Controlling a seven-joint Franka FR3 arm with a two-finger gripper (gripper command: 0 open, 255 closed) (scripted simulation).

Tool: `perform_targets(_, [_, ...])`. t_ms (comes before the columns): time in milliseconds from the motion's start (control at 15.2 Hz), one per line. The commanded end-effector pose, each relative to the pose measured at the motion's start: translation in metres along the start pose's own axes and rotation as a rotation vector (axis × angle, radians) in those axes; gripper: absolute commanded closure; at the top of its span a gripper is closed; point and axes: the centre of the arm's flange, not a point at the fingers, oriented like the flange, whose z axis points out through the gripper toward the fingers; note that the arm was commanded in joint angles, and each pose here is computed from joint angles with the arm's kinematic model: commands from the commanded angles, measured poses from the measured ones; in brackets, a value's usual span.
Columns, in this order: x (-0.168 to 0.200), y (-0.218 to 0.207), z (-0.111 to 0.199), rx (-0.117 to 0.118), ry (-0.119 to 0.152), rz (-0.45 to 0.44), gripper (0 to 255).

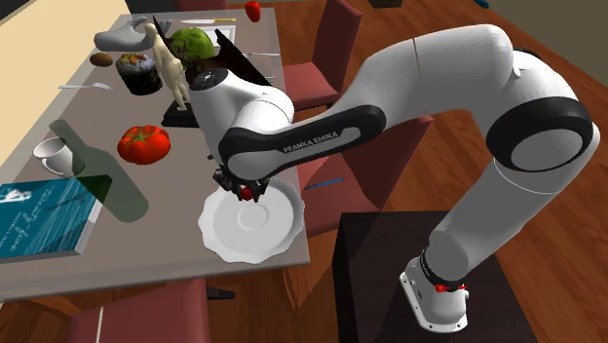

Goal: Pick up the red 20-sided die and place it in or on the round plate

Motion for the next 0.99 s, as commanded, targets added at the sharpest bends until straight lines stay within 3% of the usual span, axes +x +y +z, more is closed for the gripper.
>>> perform_targets(0, [-0.003,0.001,0.009,0.000,0.000,0.001,255])
perform_targets(660, [-0.004,-0.001,0.061,0.000,0.000,0.001,255])
perform_targets(924, [-0.004,-0.001,0.061,0.000,0.000,0.001,255])
